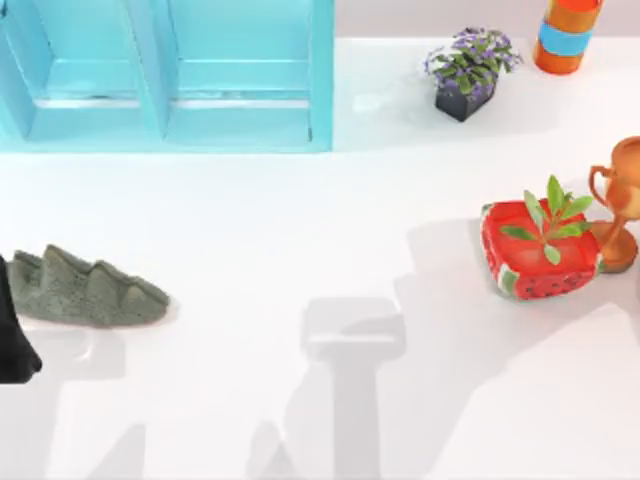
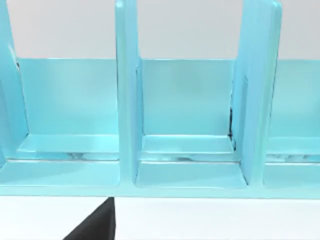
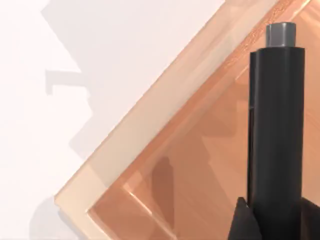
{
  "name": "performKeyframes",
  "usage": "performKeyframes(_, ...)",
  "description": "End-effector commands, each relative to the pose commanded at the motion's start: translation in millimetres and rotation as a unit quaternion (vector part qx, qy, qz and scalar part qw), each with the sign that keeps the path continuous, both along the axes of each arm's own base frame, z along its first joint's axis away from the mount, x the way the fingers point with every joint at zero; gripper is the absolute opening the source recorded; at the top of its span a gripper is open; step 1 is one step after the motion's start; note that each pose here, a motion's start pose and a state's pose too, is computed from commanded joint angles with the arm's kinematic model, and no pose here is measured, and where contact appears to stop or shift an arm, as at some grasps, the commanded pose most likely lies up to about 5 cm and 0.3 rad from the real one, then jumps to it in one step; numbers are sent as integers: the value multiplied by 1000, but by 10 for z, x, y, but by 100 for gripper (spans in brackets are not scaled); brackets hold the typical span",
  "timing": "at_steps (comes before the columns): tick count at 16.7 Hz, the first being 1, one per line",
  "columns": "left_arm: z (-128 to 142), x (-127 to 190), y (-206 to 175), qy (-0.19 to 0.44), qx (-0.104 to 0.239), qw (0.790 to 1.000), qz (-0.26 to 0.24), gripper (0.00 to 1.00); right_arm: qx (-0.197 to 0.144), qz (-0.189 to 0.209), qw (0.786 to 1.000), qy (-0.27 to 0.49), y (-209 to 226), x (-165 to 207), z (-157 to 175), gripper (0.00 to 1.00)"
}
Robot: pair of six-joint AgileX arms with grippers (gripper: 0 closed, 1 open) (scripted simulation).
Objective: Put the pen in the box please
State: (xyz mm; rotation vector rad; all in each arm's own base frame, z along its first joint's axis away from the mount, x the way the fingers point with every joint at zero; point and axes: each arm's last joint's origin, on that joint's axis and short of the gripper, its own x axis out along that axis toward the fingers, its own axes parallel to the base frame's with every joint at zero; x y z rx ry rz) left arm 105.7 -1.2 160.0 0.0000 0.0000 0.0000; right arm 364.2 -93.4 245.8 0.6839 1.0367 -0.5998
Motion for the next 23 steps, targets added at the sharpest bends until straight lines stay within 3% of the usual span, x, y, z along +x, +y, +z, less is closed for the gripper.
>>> performKeyframes(2,0,0,0,0,0,1000,0,100,17,-119,993,-2,-318,-424,-124,0)
performKeyframes(5,0,0,0,0,0,1000,0,100,36,-265,963,-36,-620,-960,-207,0)
performKeyframes(8,0,0,0,0,0,1000,0,100,44,-345,935,-70,-751,-1260,-221,0)
performKeyframes(14,0,0,0,0,0,1000,0,100,46,-350,933,-71,-753,-1277,-233,0)
performKeyframes(23,0,0,0,0,0,1000,0,100,68,-331,939,-66,-310,-894,-514,0)
